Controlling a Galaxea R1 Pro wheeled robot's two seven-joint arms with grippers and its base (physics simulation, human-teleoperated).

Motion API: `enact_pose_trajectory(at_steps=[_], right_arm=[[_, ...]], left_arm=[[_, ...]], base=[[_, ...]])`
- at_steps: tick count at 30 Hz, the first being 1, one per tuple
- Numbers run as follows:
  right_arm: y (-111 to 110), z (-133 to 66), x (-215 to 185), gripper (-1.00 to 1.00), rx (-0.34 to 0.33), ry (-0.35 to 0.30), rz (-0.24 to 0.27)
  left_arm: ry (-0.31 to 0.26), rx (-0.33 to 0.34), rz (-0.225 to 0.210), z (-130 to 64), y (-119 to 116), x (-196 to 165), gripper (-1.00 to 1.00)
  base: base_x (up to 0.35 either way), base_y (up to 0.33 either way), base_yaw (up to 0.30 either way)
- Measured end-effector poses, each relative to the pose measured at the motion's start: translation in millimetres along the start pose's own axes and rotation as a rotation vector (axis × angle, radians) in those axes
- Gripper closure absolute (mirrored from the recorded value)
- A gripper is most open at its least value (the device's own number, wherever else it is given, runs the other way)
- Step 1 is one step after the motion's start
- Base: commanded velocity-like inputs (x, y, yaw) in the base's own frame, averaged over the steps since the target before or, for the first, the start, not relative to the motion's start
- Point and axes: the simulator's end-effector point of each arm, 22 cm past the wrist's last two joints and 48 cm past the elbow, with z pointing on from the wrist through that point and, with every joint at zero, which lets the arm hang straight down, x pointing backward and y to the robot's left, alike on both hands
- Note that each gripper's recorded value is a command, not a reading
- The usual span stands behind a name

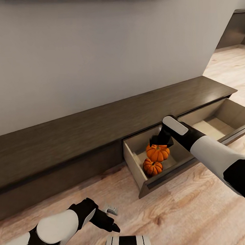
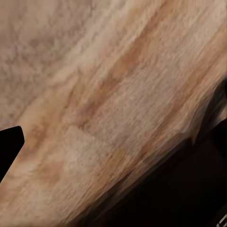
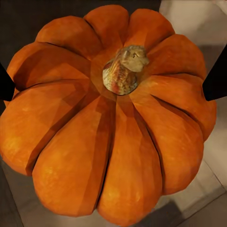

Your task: Place each of the two pumpkins and all three candles from the living room inside a cabinet in the living room (use any cabinet), then make sure every cabinet is closed, and position the cauldron so it is next to a table in the living room.

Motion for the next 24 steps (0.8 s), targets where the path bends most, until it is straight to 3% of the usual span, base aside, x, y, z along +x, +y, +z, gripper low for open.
enact_pose_trajectory(at_steps=[7, 20, 24], right_arm=[[-12.2, 27.5, 10.5, 1.00, 0.027, 0.051, 0.025], [1.3, 34.9, 8.8, 1.00, -0.047, 0.045, 0.030], [-1.7, 43.5, 4.7, 1.00, -0.041, 0.027, 0.014]], left_arm=[[0.023, 0.013, -0.012, 11.6, 1.0, 7.8, -1.00], [0.032, 0.021, -0.015, 17.3, -0.8, 10.6, -1.00], [0.041, 0.026, -0.020, 21.9, 0.1, 13.8, -1.00]], base=[[0.000, 0.000, 0.000], [0.000, 0.000, 0.000], [0.000, 0.000, 0.000]])
